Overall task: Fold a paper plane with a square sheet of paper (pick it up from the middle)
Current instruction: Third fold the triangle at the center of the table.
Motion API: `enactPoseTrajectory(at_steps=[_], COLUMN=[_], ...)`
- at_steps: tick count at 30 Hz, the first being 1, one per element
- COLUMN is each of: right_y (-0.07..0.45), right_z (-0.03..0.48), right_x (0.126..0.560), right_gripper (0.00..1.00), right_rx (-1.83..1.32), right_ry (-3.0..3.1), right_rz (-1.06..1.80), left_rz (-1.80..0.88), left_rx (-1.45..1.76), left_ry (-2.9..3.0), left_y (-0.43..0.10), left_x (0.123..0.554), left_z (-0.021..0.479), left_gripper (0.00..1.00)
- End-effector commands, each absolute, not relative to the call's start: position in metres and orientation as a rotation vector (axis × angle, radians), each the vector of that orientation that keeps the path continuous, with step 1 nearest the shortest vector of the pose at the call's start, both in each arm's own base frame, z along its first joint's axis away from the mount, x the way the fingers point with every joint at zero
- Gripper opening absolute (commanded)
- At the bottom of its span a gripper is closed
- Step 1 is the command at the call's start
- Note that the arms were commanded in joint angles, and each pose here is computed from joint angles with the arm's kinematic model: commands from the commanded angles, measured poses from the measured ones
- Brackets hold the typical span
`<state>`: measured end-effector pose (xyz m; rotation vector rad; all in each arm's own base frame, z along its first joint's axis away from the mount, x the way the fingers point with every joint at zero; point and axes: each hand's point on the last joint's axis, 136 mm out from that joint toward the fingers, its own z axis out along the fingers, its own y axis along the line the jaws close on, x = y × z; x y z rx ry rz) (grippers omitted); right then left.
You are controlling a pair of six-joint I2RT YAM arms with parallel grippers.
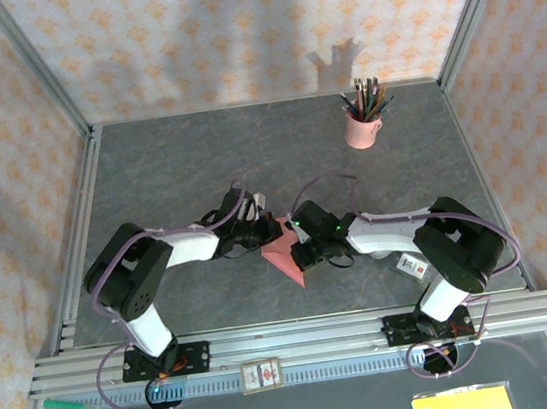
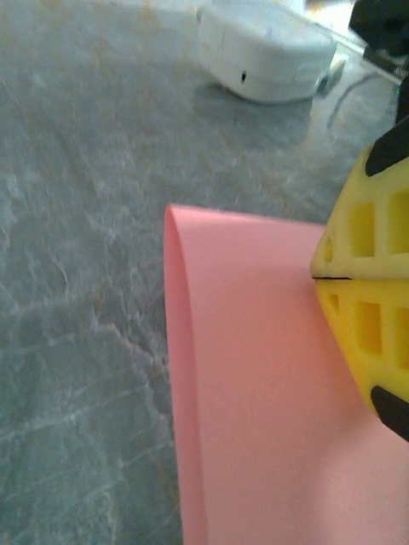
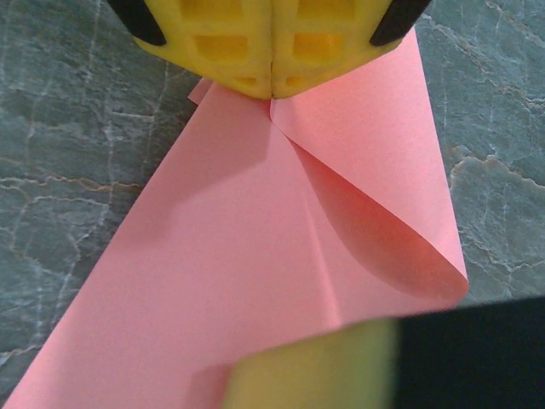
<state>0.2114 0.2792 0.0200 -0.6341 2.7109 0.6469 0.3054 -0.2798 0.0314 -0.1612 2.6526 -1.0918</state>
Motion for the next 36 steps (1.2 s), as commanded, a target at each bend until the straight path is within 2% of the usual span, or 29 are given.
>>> enactPoseTrajectory(at_steps=[1, 9, 21, 36], right_y=[0.274, 0.282, 0.282, 0.275], right_z=[0.018, 0.032, 0.037, 0.017], right_x=[0.206, 0.214, 0.219, 0.217], right_gripper=[0.0, 0.0, 0.0, 0.0], right_rx=[-0.621, -0.63, -0.651, -0.667], right_ry=[2.743, 2.706, 2.695, 2.739], right_rz=[0.639, 0.656, 0.623, 0.559], left_rz=[-0.994, -0.906, -0.877, -0.873], left_rx=[-0.084, -0.054, -0.039, -0.033], left_ry=[2.737, 2.805, 2.824, 2.828], left_y=[-0.274, -0.263, -0.258, -0.257], left_x=[0.3, 0.29, 0.285, 0.283], left_z=[0.012, -0.013, -0.021, -0.021], left_gripper=[0.03, 0.02, 0.02, 0.02])
